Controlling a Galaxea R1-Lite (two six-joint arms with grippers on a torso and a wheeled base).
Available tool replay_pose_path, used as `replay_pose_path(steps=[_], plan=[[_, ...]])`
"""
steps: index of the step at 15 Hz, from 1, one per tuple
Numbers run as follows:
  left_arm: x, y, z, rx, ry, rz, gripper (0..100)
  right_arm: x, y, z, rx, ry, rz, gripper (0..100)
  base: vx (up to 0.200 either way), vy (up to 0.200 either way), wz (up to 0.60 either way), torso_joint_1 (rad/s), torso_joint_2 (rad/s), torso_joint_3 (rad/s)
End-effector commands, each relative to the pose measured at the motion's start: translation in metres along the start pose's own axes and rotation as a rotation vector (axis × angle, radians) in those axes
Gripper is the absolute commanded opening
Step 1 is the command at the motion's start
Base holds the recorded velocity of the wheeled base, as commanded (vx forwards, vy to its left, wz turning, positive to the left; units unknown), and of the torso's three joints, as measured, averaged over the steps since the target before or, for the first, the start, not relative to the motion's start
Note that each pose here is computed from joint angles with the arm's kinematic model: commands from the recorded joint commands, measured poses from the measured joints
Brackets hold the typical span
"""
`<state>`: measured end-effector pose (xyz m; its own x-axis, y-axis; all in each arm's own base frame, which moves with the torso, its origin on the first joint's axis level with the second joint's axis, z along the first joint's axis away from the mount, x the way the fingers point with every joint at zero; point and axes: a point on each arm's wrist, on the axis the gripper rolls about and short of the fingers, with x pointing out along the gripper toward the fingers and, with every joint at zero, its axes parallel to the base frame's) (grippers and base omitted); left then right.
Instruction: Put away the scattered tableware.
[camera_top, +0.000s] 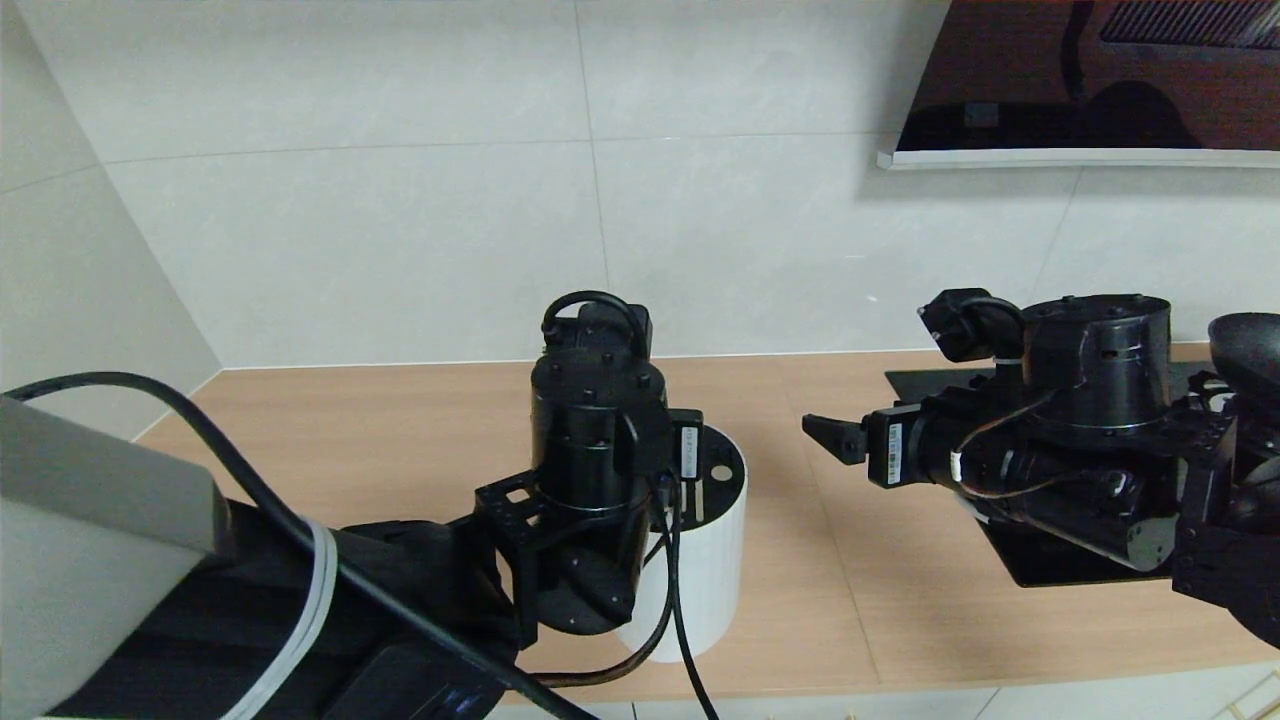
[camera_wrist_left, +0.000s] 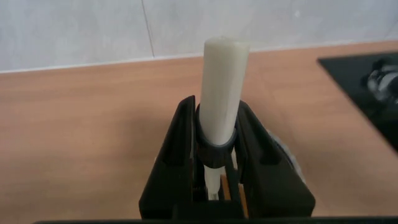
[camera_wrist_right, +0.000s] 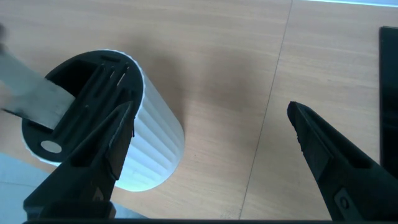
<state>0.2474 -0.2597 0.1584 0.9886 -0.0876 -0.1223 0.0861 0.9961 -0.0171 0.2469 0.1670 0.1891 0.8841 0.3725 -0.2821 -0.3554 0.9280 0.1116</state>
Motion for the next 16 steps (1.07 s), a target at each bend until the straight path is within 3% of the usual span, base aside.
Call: replay_pose_path(steps=[1,8,9,16], plan=[[0.0069,-0.0014,-0.0101,0.015,0.021,0.009,0,0.0006,0.0002,-0.0006,-0.001,0.002,0.000,100,0.000,0.000,0.00,0.000,0.00,0.000],[0.0061,-0.0010,-0.0089,0.013,0.020,0.001,0,0.0006,0.0002,-0.0006,-0.001,0.002,0.000,100,0.000,0.000,0.00,0.000,0.00,0.000],[0.0061,-0.0010,-0.0091,0.014,0.021,0.002,100,0.0006,0.0002,-0.0006,0.000,0.002,0.000,100,0.000,0.000,0.00,0.000,0.00,0.000],[-0.0012,0.0047,-0.0018,0.004,0.012,-0.009,100,0.0005,0.0000,-0.0015,-0.002,0.005,0.000,100,0.000,0.000,0.00,0.000,0.00,0.000]])
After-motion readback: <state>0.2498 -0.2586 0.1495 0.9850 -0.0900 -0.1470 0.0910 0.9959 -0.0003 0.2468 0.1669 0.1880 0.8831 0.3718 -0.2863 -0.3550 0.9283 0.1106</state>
